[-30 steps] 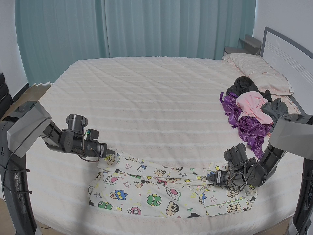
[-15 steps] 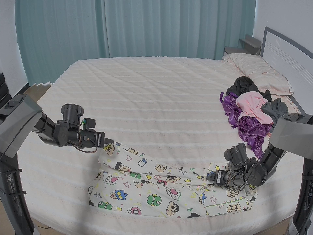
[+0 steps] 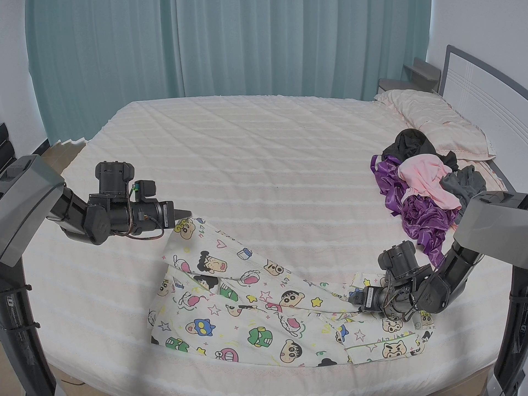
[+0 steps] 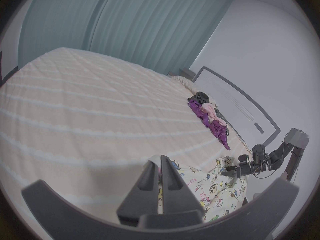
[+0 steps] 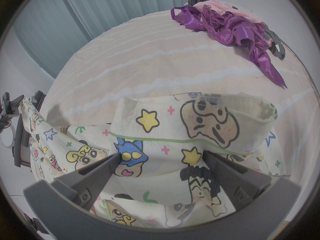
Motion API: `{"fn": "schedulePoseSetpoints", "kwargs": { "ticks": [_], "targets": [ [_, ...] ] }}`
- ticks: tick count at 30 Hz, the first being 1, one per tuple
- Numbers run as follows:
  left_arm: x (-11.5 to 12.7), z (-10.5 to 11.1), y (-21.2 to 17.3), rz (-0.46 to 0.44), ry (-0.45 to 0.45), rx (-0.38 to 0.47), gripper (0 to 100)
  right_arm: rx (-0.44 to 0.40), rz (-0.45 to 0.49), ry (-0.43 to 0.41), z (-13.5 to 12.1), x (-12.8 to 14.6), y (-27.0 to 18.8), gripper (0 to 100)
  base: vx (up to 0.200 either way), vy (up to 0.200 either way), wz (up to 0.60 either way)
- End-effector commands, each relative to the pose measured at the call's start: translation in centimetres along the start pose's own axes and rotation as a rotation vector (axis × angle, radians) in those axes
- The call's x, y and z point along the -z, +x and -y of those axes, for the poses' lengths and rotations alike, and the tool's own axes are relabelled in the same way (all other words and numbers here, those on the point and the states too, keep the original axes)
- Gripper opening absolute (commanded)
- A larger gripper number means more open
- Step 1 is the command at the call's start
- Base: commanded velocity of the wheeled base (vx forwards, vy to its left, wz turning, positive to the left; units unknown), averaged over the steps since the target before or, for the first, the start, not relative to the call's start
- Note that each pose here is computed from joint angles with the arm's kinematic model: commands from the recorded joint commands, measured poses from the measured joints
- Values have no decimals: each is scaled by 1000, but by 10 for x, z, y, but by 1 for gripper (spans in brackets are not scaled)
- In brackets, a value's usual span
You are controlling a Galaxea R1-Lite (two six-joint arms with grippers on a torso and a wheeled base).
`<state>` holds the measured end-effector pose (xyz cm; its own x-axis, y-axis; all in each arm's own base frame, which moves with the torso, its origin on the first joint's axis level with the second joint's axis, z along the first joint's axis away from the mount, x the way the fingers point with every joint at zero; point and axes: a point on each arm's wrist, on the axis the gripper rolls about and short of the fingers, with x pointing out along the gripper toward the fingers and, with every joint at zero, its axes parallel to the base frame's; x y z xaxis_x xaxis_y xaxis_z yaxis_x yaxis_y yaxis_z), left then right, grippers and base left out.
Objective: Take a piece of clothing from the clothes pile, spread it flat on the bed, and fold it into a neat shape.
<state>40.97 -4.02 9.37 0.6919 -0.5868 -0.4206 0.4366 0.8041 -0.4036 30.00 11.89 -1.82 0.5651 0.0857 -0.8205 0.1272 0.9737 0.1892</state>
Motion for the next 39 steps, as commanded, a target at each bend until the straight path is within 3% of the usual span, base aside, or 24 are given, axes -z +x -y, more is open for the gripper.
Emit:
{"fn": "schedulePoseSetpoints", "kwargs": {
  "ticks": [1, 16, 21, 32, 39],
  "targets": [
    [5, -2, 2, -4, -3, -5, 0, 1, -1, -2, 0, 1, 0, 100, 0, 0, 0],
    [44, -4, -32, -100, -73, -52, 0, 0, -2, -1, 0, 1, -1, 100, 0, 0, 0],
    [66, -12, -43, -163, 10, -71, 0, 0, -2, -1, 0, 1, -1, 100, 0, 0, 0],
    [87, -9, -55, -225, -3, -86, 0, -1, -2, 4, -1, 1, -1, 100, 0, 0, 0],
    [103, -11, -60, -282, 62, -130, 0, -1, -2, 4, 0, 2, -2, 100, 0, 0, 0]
  ]
}}
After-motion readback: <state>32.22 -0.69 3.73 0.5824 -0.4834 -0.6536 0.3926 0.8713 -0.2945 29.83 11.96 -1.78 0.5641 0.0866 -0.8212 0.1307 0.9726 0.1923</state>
